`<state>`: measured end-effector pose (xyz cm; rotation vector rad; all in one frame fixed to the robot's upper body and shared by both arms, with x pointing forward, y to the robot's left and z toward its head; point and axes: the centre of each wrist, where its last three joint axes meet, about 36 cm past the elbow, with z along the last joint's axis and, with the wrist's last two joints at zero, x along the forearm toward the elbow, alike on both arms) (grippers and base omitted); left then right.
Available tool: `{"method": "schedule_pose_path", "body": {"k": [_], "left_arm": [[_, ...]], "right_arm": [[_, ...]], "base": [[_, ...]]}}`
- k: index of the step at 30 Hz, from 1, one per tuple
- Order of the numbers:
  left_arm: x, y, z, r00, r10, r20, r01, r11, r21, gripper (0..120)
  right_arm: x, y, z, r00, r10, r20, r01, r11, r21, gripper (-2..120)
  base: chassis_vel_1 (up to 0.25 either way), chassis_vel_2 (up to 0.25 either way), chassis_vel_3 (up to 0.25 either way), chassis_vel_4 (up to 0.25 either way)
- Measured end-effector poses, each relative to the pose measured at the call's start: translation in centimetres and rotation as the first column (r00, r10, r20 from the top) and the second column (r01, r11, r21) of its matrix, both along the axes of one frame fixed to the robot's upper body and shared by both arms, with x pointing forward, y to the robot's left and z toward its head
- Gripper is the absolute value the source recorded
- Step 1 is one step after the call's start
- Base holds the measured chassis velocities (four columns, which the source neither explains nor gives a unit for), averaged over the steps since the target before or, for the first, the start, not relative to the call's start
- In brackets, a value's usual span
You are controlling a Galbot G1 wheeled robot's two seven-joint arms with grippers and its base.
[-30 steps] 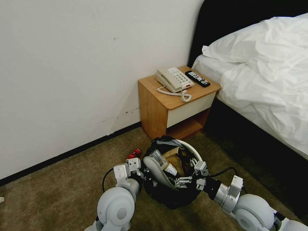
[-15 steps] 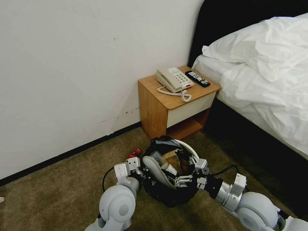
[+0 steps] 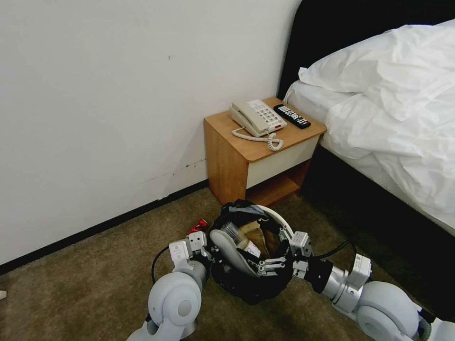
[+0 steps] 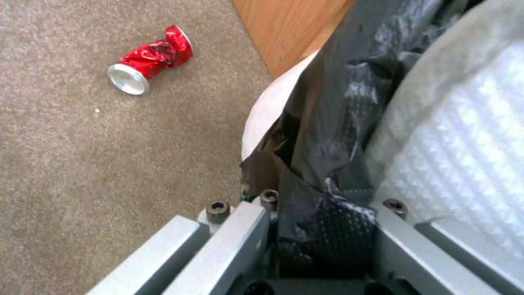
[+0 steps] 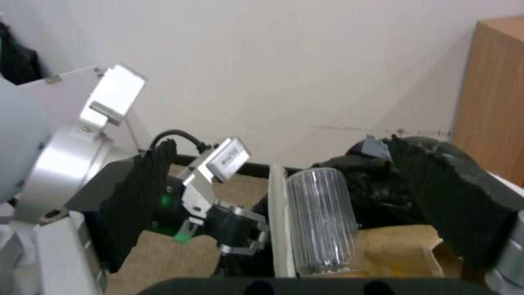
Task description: Pick up the trash bin, then pick up the garbage from the floor and place it into the trash bin.
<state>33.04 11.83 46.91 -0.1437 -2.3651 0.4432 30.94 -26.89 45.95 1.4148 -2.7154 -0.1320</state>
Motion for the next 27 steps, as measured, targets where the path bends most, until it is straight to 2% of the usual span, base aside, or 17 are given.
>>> {"method": "schedule_pose_path", "body": {"k": [8,15,27], "left_arm": [[0.0,0.5,0.3,1.000,0.007,0.007,-0.007,1.000,0.002,0],[-0.8,1.5,1.1,0.999,0.007,0.031,-0.007,1.000,-0.004,0],[-3.2,4.2,2.6,0.998,0.033,0.053,-0.034,0.999,0.029,0]], "right_arm": [[-0.3,-0.1,2.3,0.999,0.022,0.028,-0.023,1.000,0.007,99],[0.0,-0.1,4.4,0.996,0.018,0.091,-0.021,0.999,0.030,100],[0.8,-0.5,6.0,0.981,-0.049,0.187,0.040,0.998,0.054,100]], "base": [[0.000,0.000,0.000,0.000],[0.000,0.000,0.000,0.000],[0.000,0.000,0.000,0.000]]}}
